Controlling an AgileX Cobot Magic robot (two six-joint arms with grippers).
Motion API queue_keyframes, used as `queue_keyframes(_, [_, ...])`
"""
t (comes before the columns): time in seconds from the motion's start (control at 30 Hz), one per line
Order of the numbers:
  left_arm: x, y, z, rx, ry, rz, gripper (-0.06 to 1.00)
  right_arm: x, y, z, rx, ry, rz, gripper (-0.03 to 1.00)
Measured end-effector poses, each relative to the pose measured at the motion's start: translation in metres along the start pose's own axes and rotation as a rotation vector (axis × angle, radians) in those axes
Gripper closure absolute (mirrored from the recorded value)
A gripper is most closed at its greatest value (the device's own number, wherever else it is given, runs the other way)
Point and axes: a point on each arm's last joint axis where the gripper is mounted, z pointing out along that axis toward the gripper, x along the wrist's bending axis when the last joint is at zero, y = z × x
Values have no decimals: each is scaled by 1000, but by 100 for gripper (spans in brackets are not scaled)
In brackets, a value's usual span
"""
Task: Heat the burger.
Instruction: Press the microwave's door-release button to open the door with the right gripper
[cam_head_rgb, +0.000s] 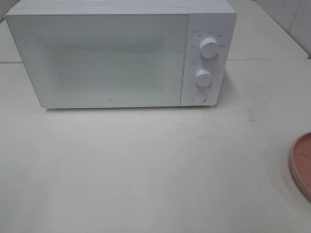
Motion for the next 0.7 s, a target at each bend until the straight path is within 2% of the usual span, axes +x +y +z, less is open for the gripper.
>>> queue_keyframes(0.23, [0,0,0,0,0,0,-5,0,1,-1,-10,0,3,20])
queue_keyframes(0.4, [0,0,0,0,0,0,-5,0,12,-4,-73,2,4,20])
queue_keyframes(0.7, [0,0,0,0,0,0,-5,1,32,13,-92,2,5,20])
